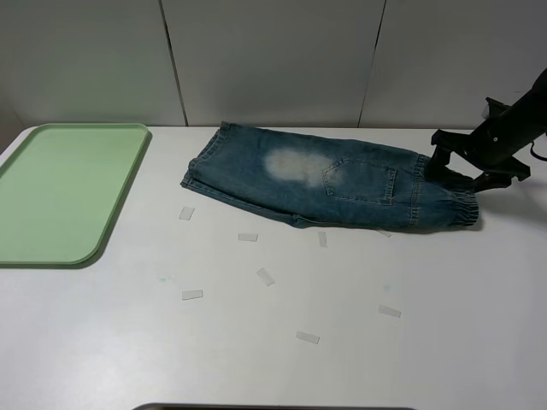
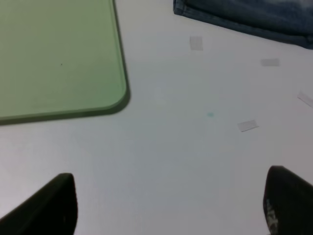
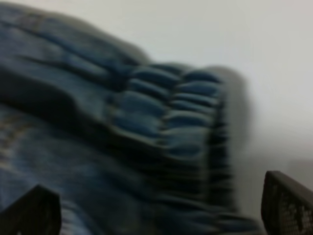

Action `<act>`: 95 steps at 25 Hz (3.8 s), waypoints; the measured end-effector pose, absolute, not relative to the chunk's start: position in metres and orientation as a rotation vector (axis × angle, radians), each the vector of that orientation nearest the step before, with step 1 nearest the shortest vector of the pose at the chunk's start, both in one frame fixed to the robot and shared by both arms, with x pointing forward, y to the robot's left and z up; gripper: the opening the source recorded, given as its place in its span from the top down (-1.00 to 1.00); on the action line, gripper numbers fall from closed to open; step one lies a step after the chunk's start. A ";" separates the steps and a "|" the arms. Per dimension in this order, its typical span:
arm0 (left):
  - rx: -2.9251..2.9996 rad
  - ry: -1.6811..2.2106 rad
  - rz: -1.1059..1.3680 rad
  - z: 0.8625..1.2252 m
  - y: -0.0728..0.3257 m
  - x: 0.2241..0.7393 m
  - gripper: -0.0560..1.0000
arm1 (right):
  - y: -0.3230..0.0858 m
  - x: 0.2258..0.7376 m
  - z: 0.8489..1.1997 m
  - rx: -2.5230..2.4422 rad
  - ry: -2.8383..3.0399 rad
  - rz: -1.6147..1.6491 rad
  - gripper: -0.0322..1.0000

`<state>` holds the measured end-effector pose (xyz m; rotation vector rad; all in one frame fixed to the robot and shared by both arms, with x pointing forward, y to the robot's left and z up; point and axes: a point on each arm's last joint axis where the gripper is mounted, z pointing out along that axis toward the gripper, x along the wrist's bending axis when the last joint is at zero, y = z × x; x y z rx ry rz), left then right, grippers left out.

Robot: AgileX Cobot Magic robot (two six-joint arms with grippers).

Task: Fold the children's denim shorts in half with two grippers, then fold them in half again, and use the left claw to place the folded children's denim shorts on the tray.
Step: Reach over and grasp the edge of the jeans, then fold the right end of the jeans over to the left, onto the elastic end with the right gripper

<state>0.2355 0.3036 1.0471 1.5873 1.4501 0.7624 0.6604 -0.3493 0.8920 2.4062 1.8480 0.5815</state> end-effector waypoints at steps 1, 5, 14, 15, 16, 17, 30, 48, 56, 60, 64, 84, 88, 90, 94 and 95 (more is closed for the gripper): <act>1.587 1.450 0.762 1.047 0.304 0.236 -0.55 | -0.347 0.661 0.892 2.422 1.839 0.605 -0.26; 1.587 1.450 0.762 1.047 0.304 0.236 -0.55 | -0.338 0.663 0.893 2.447 1.830 0.661 -0.25; 1.587 1.450 0.763 1.047 0.304 0.236 -0.55 | -0.322 0.663 0.893 2.426 1.898 0.645 0.91; 1.587 1.450 0.763 1.047 0.304 0.236 -0.55 | -0.321 0.662 0.892 2.411 1.917 0.629 0.91; 1.587 1.450 0.763 1.047 0.304 0.236 -0.55 | -0.320 0.661 0.892 2.394 1.939 0.609 0.91; 1.587 1.450 0.763 1.047 0.304 0.236 -0.55 | -0.321 0.660 0.891 2.368 1.969 0.573 0.91; 1.587 1.450 0.763 1.047 0.304 0.236 -0.55 | -0.379 0.634 0.939 2.046 1.949 -0.110 0.91; 1.588 1.451 0.769 1.047 0.304 0.236 -0.55 | -0.269 0.649 0.993 2.149 1.875 0.161 0.91; 1.596 1.461 0.820 1.047 0.308 0.236 -0.55 | -0.219 0.657 0.985 2.200 1.914 0.451 0.91; 1.596 1.461 0.821 1.047 0.308 0.236 -0.55 | -0.200 0.663 0.965 2.200 1.941 0.499 0.91; 1.596 1.461 0.822 1.047 0.308 0.236 -0.55 | -0.190 0.668 0.953 2.203 1.933 0.563 0.91; 1.597 1.462 0.825 1.047 0.308 0.236 -0.55 | -0.160 0.680 0.936 2.295 1.813 0.848 0.91; 1.597 1.462 0.825 1.047 0.308 0.236 -0.55 | -0.154 0.681 0.940 2.231 1.840 0.855 0.91; 1.597 1.462 0.825 1.047 0.308 0.236 -0.55 | -0.152 0.684 0.946 2.181 1.854 0.861 0.91; 1.597 1.462 0.825 1.047 0.308 0.236 -0.55 | -0.144 0.688 0.956 2.129 1.847 0.907 0.91; 1.597 1.462 0.825 1.047 0.308 0.236 -0.55 | -0.142 0.688 0.957 2.132 1.841 0.917 0.91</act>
